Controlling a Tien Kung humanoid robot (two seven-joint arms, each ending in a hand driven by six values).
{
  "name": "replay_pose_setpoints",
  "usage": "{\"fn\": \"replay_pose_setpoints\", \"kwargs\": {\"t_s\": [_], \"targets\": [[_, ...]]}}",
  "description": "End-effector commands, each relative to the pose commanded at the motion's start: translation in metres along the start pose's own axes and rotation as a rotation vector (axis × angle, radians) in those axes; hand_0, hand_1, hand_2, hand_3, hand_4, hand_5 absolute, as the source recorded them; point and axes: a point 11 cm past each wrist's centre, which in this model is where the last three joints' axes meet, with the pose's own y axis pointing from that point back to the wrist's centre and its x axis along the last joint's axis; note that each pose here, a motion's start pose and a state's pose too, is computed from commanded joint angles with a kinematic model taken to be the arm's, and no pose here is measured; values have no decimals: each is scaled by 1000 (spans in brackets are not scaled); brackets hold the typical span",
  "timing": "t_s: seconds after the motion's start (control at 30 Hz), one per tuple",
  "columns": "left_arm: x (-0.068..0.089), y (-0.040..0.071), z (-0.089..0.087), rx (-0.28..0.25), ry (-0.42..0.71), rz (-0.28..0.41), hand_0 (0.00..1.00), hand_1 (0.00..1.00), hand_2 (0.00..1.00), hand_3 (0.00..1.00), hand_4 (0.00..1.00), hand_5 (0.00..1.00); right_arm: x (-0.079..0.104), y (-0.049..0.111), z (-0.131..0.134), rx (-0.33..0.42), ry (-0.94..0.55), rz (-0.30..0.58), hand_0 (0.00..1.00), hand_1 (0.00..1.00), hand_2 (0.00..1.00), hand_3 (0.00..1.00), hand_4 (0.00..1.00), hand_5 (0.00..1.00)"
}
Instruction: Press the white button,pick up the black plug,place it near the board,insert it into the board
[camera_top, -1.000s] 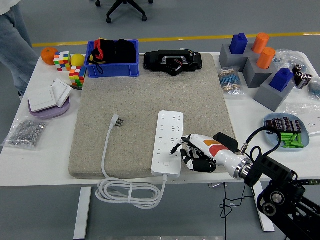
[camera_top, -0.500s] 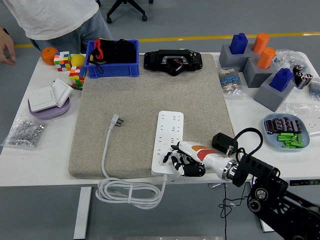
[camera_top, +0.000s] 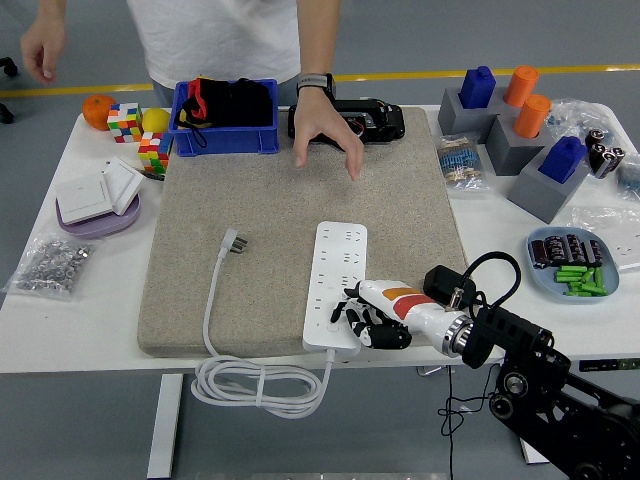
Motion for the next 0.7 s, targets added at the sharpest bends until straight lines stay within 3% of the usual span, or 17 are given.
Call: {"fn": "replay_pose_setpoints", "kwargs": {"t_s": [0.7], "targets": [[-1, 0, 0, 1, -1, -3, 771, 706, 662, 729, 645, 523, -6, -1, 6, -8, 37, -23, 2, 2, 109, 529, 257, 2]]}}
